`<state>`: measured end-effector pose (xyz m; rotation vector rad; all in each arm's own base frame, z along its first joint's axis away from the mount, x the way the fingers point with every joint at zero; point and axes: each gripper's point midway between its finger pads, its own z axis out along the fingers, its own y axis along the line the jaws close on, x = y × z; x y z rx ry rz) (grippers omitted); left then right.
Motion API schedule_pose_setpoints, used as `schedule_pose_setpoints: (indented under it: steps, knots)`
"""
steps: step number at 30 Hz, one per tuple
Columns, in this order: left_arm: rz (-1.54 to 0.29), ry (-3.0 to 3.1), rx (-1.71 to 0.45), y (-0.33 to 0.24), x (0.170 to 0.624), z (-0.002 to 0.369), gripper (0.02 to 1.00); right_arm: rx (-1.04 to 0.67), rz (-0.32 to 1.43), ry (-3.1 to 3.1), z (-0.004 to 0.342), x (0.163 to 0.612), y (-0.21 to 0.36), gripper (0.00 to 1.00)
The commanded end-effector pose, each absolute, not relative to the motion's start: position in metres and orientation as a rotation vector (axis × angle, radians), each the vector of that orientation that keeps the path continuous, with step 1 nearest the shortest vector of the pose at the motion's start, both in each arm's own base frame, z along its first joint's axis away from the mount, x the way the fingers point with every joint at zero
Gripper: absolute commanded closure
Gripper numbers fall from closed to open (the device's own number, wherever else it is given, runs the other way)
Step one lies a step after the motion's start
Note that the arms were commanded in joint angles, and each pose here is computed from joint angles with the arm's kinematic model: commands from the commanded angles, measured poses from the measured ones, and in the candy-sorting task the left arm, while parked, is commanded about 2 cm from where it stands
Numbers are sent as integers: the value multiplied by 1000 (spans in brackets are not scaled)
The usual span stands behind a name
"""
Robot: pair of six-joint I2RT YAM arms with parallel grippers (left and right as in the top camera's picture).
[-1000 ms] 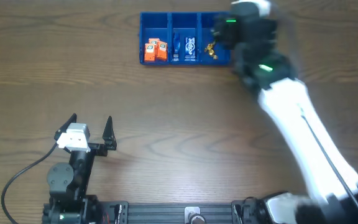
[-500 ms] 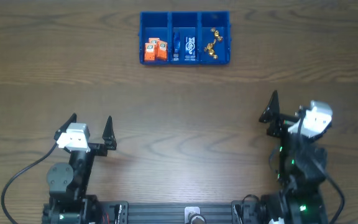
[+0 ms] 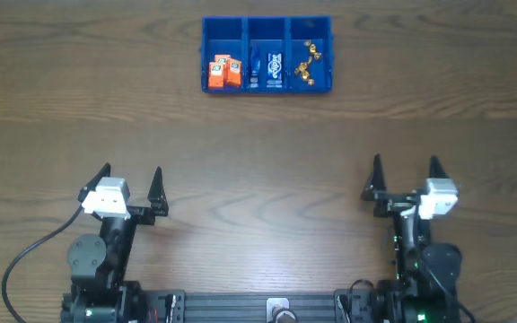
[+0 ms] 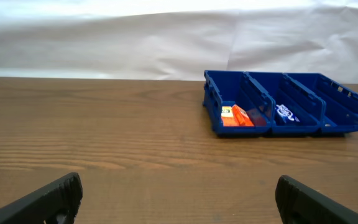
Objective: Sort Candies Into Trays
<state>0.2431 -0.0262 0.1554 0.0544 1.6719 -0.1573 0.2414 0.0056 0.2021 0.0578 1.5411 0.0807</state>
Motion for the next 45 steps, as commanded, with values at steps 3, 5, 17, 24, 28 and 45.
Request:
schedule_pose_setpoints:
  steps: [3,5,17,24,28,45]
  knots:
    - [-162,1717,76,-28,242,139,20,-6,214,1644,159,244,27,1]
    - [-162,1717,76,-28,242,139,23,1,174,1646,158,245,22,3]
    - [-162,1717,76,-28,242,139,20,65,34,1639,158,246,0,1]
    - [-162,1717,76,-28,242,139,20,-21,5,1646,157,246,2,1]
    - [-162,1717,76,-28,242,139,20,-21,5,1646,157,246,2,1]
    - [-162,1717,76,-28,242,139,20,-21,4,1647,157,246,2,1]
